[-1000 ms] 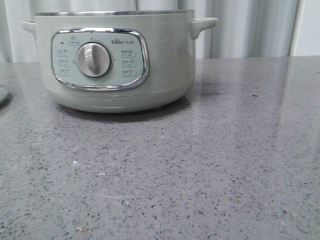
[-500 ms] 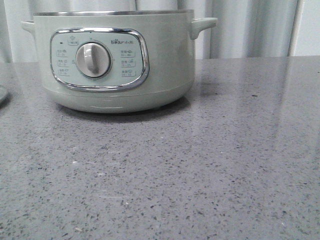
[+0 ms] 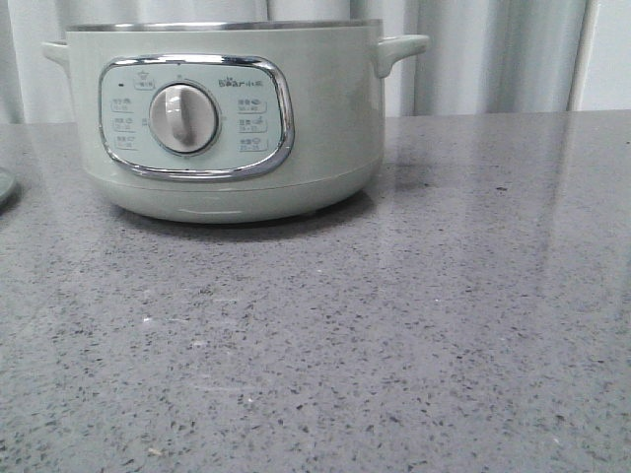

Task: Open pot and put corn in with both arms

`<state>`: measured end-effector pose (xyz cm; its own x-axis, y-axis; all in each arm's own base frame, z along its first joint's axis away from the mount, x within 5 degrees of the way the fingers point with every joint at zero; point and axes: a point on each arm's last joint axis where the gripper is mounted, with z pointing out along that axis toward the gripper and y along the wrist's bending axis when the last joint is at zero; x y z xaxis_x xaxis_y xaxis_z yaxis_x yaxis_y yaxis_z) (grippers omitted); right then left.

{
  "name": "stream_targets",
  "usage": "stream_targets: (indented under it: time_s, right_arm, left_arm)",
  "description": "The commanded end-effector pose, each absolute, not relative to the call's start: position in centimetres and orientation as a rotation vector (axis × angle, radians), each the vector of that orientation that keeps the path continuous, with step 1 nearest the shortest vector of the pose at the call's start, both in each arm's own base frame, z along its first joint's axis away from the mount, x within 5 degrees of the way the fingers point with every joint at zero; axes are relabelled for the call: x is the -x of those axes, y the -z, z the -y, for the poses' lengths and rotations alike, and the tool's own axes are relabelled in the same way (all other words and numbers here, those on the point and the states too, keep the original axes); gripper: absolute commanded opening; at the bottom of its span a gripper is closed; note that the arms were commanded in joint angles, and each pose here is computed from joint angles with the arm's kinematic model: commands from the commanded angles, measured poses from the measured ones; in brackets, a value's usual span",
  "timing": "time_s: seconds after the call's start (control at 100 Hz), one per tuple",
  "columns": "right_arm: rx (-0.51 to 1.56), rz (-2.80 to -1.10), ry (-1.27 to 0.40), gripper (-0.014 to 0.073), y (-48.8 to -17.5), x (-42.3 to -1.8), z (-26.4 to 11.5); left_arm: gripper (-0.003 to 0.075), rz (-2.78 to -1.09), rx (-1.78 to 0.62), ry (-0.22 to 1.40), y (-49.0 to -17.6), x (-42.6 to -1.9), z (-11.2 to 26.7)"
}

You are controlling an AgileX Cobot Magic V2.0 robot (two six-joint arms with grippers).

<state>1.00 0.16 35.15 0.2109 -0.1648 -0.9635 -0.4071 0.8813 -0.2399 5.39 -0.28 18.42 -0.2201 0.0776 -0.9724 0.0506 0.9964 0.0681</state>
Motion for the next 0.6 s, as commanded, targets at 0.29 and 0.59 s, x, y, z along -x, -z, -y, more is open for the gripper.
stream_targets:
  time_s: [0.29, 0.59]
  right_arm:
    - [0.425, -1.462, -0.025, -0.0066, -31.3, -3.3, -0.8]
    - [0.152, -1.447, 0.07, -0.0066, -22.4, -6.3, -0.4]
  left_arm:
    - [-0.002, -1.711, -0.082, -0.019, -18.9, -5.3, 0.3]
    - [-0.002, -1.711, -0.082, -0.019, -18.9, -5.3, 0.3]
